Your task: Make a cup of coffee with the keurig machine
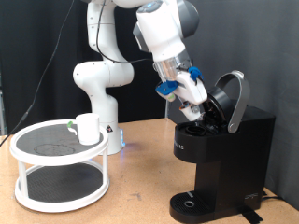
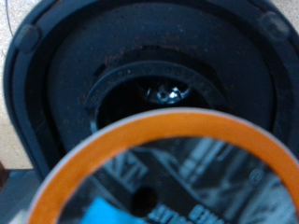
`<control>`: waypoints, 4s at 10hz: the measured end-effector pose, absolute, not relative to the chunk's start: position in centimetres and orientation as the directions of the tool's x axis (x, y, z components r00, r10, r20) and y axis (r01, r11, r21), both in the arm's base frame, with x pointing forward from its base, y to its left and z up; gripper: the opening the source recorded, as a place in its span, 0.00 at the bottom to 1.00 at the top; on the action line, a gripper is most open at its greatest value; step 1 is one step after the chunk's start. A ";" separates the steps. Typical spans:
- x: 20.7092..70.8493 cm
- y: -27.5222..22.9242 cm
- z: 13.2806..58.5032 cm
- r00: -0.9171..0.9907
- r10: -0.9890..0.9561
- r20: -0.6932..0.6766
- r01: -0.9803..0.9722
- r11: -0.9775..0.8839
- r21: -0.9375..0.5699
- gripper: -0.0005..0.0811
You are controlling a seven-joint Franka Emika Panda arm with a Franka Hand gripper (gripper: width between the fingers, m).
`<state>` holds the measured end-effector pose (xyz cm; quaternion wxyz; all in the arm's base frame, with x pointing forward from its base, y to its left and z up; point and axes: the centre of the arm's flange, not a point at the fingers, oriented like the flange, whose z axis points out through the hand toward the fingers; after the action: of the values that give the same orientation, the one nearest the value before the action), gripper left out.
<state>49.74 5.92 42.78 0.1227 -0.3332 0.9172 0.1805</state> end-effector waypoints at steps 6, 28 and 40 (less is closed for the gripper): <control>50.4 6.7 39.8 -0.753 -0.575 -0.320 -0.652 0.716 0.249 0.43; 47.3 -0.3 48.6 -0.700 -0.399 -0.592 -0.656 0.687 0.313 0.91; 49.3 2.2 54.8 -0.688 -0.336 -0.643 -0.693 0.569 0.443 0.91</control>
<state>49.26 2.23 54.80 0.2535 -0.3030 0.8487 0.3515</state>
